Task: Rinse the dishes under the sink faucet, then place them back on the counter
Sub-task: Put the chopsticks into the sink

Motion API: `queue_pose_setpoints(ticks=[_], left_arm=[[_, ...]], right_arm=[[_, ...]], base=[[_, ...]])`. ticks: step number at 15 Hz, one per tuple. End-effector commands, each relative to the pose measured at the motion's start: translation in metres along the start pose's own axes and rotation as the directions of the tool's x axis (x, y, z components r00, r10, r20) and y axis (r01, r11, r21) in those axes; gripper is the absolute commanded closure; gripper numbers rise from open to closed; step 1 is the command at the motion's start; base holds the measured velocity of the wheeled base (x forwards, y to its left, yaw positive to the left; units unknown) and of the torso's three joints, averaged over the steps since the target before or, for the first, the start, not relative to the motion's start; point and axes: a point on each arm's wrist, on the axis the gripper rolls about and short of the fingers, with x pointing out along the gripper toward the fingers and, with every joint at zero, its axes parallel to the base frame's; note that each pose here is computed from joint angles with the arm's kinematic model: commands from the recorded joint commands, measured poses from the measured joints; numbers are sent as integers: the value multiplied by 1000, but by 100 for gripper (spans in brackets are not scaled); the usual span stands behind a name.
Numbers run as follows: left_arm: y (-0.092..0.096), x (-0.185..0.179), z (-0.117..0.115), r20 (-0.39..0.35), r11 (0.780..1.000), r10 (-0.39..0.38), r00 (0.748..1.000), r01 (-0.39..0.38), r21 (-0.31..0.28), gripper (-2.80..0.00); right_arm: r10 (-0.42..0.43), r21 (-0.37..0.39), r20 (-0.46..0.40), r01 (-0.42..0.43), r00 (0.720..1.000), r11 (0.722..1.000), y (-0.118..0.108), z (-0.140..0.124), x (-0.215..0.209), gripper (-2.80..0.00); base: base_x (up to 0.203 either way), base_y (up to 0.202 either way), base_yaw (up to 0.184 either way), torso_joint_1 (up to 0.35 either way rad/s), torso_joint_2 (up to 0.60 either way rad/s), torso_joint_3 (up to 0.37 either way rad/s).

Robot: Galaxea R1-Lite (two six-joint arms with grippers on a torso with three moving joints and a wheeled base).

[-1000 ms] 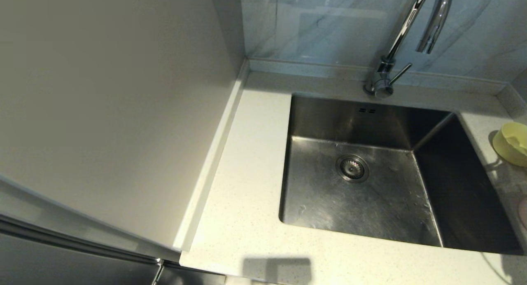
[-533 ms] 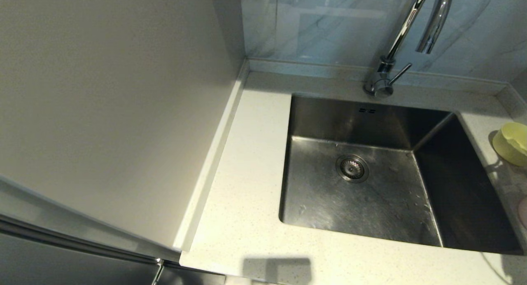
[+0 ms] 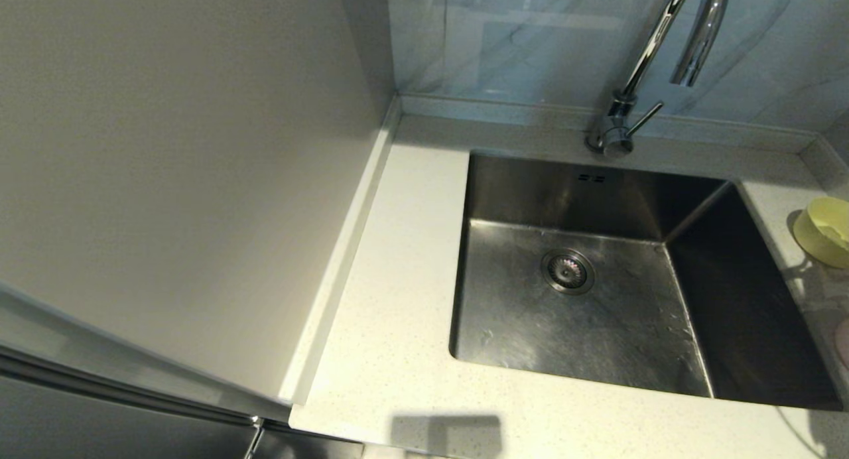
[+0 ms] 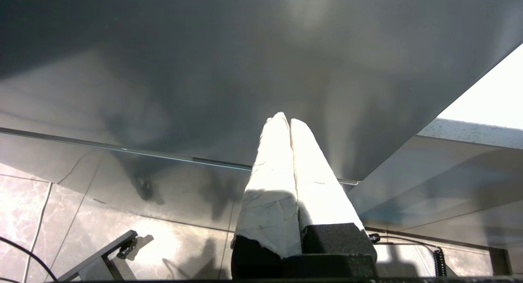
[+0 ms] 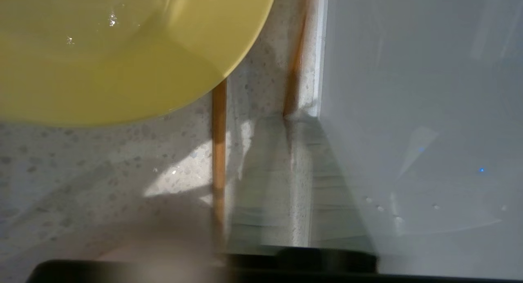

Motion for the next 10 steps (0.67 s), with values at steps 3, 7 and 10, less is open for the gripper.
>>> queue_pose_setpoints(ticks=[3,7,10], left_arm=[[0,0,0,3,1000,1,1000,-1,0,0],[0,0,0,3,1000,1,1000,-1,0,0],[0,0,0,3,1000,1,1000,-1,0,0]], right_arm=[[-3,1,-11,3,1000,1000,-2,-3,1,0],[-10,7,8,10,1000,1000,-4,1,-2,0],[-23,18,44,22,999,1000,-14,4,-18,0]], base=[[0,0,0,0,0,0],[0,0,0,0,0,0],[0,0,0,0,0,0]])
